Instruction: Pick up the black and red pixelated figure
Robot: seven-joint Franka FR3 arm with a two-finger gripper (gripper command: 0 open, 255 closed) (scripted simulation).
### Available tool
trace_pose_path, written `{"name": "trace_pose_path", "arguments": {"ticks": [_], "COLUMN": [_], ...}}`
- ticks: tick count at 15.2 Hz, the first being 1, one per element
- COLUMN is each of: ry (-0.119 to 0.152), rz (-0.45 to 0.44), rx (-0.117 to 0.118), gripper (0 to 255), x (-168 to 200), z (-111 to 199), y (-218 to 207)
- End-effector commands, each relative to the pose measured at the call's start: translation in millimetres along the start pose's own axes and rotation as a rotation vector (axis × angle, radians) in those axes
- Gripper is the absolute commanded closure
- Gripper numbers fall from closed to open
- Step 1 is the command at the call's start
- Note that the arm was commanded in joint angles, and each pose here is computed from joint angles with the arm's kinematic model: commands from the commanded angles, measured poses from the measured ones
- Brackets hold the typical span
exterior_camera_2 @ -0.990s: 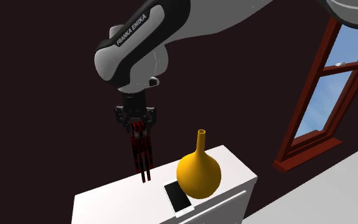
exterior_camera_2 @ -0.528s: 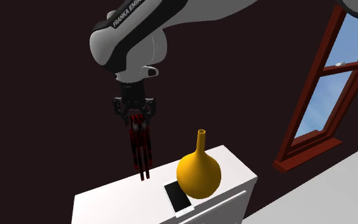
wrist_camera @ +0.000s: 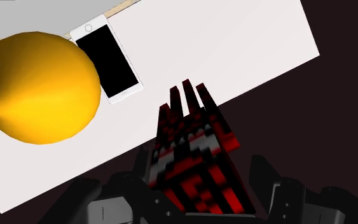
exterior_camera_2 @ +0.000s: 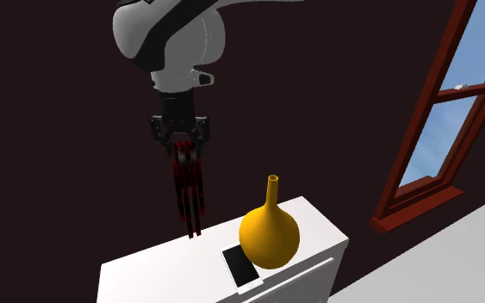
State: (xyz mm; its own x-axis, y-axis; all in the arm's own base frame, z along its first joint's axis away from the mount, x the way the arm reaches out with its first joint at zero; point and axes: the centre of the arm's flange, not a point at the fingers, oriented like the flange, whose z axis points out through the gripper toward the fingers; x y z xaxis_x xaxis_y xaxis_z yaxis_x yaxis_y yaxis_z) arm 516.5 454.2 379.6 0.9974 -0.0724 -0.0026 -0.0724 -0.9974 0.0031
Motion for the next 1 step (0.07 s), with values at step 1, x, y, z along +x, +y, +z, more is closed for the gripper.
{"name": "trace_pose_path", "arguments": {"ticks": [1], "ry": [0.000], "rz": [0.000], "rx": [0.000], "gripper": [255], "x": [-0.9], "z": [-3.0], "y": [0.3]}}
